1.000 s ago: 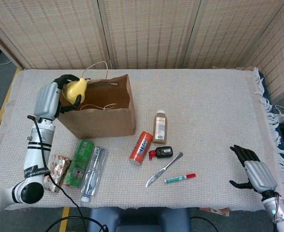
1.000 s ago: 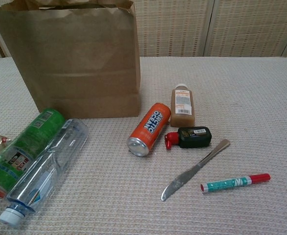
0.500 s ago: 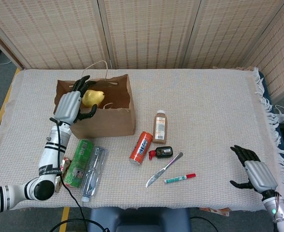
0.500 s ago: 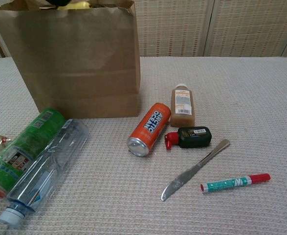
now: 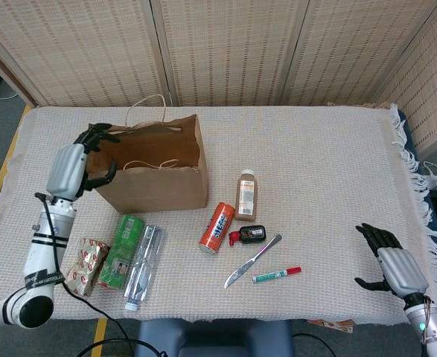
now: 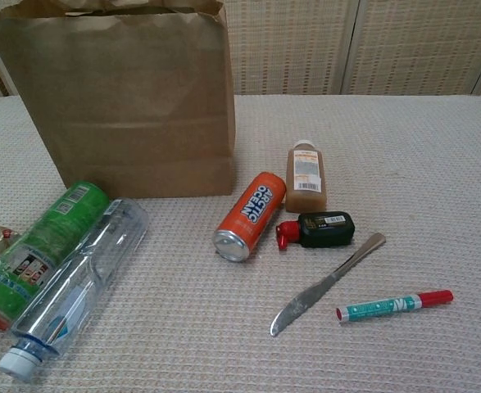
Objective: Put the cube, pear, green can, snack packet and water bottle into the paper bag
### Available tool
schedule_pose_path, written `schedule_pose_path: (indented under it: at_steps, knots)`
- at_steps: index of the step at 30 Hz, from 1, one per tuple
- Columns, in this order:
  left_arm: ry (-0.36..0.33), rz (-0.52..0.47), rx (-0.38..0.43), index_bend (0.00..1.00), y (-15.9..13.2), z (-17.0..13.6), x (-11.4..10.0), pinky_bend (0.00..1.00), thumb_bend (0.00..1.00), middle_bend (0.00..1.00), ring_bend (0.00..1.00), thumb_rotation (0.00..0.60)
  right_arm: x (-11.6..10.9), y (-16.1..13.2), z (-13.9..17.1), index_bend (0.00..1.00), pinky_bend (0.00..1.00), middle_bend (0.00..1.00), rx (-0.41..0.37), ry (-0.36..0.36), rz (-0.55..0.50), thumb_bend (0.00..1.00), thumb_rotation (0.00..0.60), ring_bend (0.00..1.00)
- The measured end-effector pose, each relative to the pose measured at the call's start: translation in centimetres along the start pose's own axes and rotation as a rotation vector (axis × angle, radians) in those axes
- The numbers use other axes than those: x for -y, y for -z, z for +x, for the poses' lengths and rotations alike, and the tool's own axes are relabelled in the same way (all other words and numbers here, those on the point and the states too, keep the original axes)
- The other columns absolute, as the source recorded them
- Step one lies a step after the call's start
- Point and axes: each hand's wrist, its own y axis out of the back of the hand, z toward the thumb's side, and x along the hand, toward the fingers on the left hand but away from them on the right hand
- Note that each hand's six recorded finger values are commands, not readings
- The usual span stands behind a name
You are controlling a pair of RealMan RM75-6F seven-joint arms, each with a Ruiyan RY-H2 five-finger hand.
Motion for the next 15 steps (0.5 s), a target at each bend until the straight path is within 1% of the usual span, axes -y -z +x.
schedule_pose_path:
  at_steps: [2, 4, 6, 9, 12, 14, 15]
  knots:
    - [-0.019, 0.006, -0.009, 0.54, 1.3, -1.2, -0.8, 0.56, 0.54, 0.46, 0.44, 0.6, 0.0, 0.0, 0.0, 0.0, 0.0, 0.0, -0.001, 0.002, 0.002, 0.06, 0.6, 0.0]
    - [-0.032, 0.028, -0.011, 0.57, 2.8, -2.6, -1.4, 0.59, 0.55, 0.51, 0.48, 0.6, 0.0, 0.0, 0.0, 0.0, 0.0, 0.0, -0.001, 0.005, 0.003, 0.06, 0.6, 0.0]
    - [-0.036, 0.054, -0.002, 0.57, 3.9, -3.8, -1.7, 0.59, 0.55, 0.53, 0.48, 0.6, 0.0, 0.0, 0.1, 0.0, 0.0, 0.0, -0.002, 0.006, 0.005, 0.06, 0.6, 0.0]
    - [-0.029, 0.117, 0.026, 0.56, 5.7, -5.7, -1.9, 0.58, 0.55, 0.52, 0.48, 0.6, 0.0, -0.1, 0.0, 0.0, 0.0, 0.0, -0.006, 0.012, 0.005, 0.06, 0.6, 0.0]
    - [-0.004, 0.214, 0.058, 0.51, 7.8, -7.7, -1.7, 0.54, 0.53, 0.47, 0.45, 0.6, -0.5, -0.6, -0.1, 0.0, 0.0, 0.0, -0.03, 0.047, -0.011, 0.06, 0.6, 0.0]
    - [0.025, 0.286, 0.076, 0.44, 9.5, -9.1, -1.3, 0.48, 0.51, 0.41, 0.39, 0.6, -1.0, -1.0, -0.1, 0.0, 0.0, 0.0, -0.053, 0.085, -0.027, 0.06, 0.6, 0.0]
    - [0.04, 0.316, 0.082, 0.41, 10.3, -9.7, -1.1, 0.45, 0.5, 0.38, 0.35, 0.6, -1.4, -1.3, 0.0, 0.0, 0.0, 0.0, -0.069, 0.116, -0.04, 0.06, 0.6, 0.0]
